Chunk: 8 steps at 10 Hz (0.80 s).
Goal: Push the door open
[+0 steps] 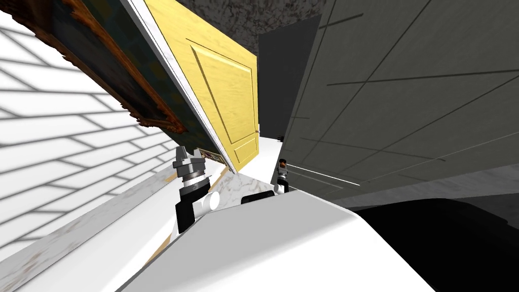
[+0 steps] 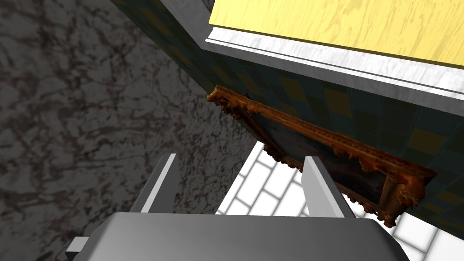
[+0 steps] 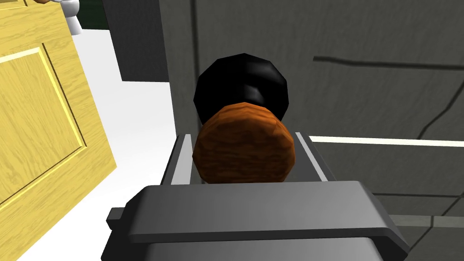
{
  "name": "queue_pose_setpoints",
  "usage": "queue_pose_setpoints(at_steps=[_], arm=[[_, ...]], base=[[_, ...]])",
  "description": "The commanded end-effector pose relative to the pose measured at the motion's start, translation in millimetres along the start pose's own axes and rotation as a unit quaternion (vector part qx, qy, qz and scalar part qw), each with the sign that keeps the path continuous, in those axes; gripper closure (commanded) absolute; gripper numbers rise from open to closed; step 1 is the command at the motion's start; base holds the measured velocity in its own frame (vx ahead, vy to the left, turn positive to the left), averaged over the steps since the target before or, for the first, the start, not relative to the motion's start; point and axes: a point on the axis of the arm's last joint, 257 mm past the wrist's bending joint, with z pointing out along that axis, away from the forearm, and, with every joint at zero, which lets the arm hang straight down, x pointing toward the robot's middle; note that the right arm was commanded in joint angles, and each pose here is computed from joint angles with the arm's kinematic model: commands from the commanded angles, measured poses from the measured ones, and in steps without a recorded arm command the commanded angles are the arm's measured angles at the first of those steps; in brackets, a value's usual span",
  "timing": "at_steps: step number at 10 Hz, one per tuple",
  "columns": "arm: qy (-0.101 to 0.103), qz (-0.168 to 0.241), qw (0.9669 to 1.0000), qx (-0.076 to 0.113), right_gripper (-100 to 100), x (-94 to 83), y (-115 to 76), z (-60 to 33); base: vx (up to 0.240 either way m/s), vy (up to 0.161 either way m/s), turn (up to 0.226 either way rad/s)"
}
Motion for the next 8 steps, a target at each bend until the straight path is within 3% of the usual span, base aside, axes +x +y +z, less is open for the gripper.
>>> queue_pose_setpoints(at_steps=[1,8], arm=[[0.012,-0.003,0.9998,-0.014,100,8.1,15.8,9.2],[0.019,-0.013,0.9973,-0.07,100,12.6,74.0,23.4]], base=[[0.185,-0.031,-0.03],[0.204,-0.036,-0.05]])
